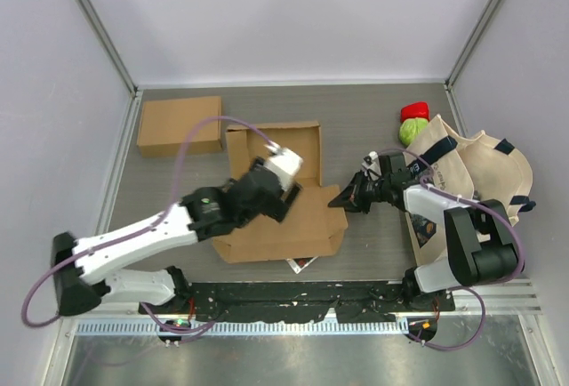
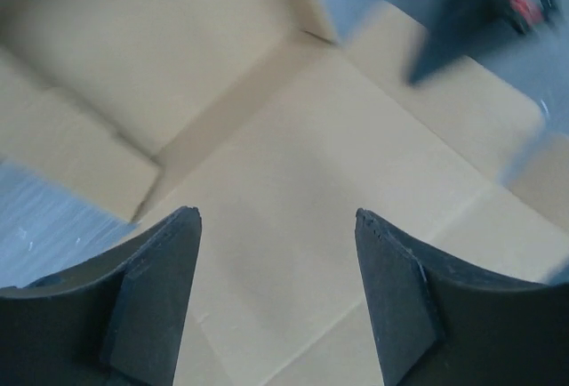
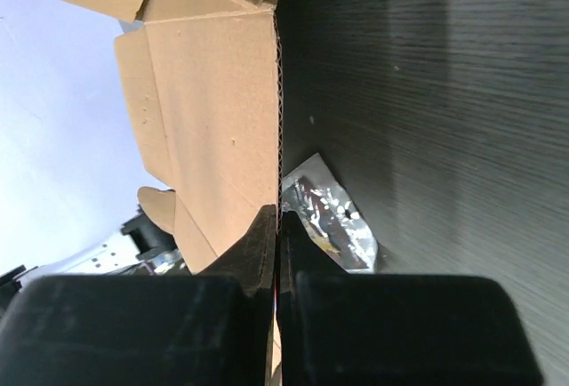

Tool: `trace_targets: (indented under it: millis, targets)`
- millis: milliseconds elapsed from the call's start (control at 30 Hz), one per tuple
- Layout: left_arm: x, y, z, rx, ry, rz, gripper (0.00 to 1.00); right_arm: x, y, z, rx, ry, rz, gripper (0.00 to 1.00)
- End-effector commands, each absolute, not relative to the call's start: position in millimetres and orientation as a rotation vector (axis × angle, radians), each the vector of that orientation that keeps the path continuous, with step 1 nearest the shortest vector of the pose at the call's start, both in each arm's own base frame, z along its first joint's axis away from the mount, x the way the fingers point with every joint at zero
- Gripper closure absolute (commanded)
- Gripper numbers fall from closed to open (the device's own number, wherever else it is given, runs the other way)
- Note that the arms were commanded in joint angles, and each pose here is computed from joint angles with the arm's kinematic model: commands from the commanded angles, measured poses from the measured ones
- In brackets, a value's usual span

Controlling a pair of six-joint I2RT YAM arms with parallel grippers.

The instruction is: Fold the paper box

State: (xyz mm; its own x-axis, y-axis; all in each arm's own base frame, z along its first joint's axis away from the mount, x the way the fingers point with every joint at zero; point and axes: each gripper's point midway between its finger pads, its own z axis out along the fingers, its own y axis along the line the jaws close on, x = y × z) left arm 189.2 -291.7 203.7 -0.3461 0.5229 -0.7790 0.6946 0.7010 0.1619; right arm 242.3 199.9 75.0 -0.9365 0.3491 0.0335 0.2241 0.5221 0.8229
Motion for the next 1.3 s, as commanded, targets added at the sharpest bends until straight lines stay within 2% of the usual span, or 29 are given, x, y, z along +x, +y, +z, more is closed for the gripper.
trace_targets:
  millis: [0,67,133,200,233,333,367,633,833,900,1067,1200,1267]
  targets:
    - [256.1,-217.5,260.4,0.194,1.924,-0.378,0.26,249.6,186.6,71.1,0.354,2.536,1.240,0.98]
    - [267.0,-191.8,234.3,0.063,1.940,-0.358,0.25,256.1,179.8,68.5,0.308,2.490,1.157,0.94]
    - [279.9,-167.7,234.5,-0.088,1.898,-0.360,0.26,260.9,165.8,62.4,0.254,2.444,1.013,0.87]
    - [286.1,-155.2,227.6,-0.159,1.860,-0.350,0.26,269.4,149.2,59.1,0.261,2.401,0.850,0.65]
    - [286.2,-153.0,230.1,-0.174,1.836,-0.365,0.26,274.8,144.1,73.0,0.237,2.335,0.803,0.50]
    - [291.1,-147.0,223.1,-0.209,1.814,-0.343,0.25,293.0,135.5,103.9,0.203,2.181,0.682,0.31]
    - [292.5,-146.5,219.6,-0.211,1.818,-0.340,0.25,301.7,133.5,113.7,0.179,2.128,0.647,0.29]
    - [318.0,-142.8,200.8,-0.193,1.790,-0.284,0.22,356.5,182.1,178.1,-0.084,1.795,0.580,0.28]
    - [321.2,-138.7,176.7,-0.185,1.764,-0.280,0.27,367.2,186.8,190.1,-0.066,1.673,0.487,0.31]
    - [325.1,-140.5,173.7,-0.159,1.739,-0.272,0.29,372.9,181.5,176.5,-0.042,1.672,0.439,0.32]
    - [341.0,-151.3,164.2,-0.060,1.730,-0.223,0.34,384.5,189.9,170.7,-0.031,1.647,0.441,0.50]
    - [355.8,-149.2,154.3,-0.005,1.739,-0.107,0.43,388.6,192.5,167.4,-0.023,1.645,0.430,0.66]
    - [363.6,-150.0,150.9,-0.004,1.745,-0.073,0.43,390.2,196.0,163.7,-0.042,1.648,0.425,0.69]
